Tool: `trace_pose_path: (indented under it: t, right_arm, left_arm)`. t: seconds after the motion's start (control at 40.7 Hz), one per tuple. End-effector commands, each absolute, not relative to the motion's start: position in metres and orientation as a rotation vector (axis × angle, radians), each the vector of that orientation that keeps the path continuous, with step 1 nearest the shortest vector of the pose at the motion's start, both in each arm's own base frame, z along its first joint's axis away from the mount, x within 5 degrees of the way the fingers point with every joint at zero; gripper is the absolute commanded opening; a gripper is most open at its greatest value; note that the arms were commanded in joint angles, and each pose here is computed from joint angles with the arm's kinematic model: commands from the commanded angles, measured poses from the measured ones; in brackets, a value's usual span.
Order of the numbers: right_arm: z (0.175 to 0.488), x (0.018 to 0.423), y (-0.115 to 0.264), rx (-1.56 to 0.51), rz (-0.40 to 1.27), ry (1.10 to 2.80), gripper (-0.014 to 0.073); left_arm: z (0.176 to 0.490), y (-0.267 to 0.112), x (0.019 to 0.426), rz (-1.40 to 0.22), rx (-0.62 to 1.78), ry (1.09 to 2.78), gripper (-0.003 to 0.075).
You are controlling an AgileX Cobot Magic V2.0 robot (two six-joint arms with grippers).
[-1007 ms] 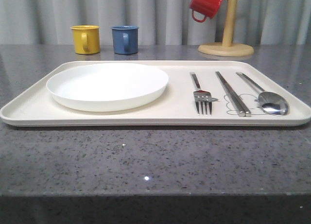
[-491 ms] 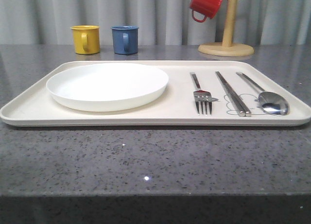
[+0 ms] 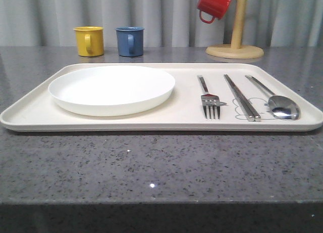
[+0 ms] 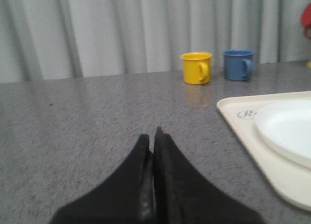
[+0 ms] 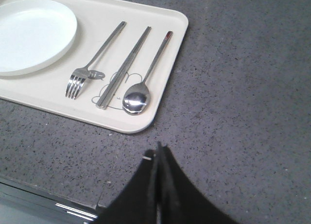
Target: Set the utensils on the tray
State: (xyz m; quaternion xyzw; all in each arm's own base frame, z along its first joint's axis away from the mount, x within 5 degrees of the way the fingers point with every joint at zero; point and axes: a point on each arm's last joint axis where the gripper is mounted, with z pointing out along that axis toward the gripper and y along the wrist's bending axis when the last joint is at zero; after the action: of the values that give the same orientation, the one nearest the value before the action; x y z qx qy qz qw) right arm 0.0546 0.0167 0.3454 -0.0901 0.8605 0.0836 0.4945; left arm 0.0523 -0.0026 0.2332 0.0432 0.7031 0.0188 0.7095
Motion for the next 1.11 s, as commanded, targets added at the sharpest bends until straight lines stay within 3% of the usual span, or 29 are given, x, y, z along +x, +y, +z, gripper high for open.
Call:
trace_pose_path:
  t: [0.0,0.123,1.081]
  right_arm:
    - [0.358,0.058,0.017,-0.216,0.198,1.996,-0.0122]
    - [0.358,0.058,0.017,-0.216,0.198,1.997,-0.0122]
    - [0.358,0.058,0.017,-0.216,0.198,1.996,-0.0122]
  left_arm:
    - [0.228,0.001,0.051,0.057,0.007,1.466,-0.0018]
    - [0.212,0.003,0.054,0.075,-0.015,1.465,-0.0018]
    - [0.212,-0.001,0.054,0.021,0.041,1.468,-0.0018]
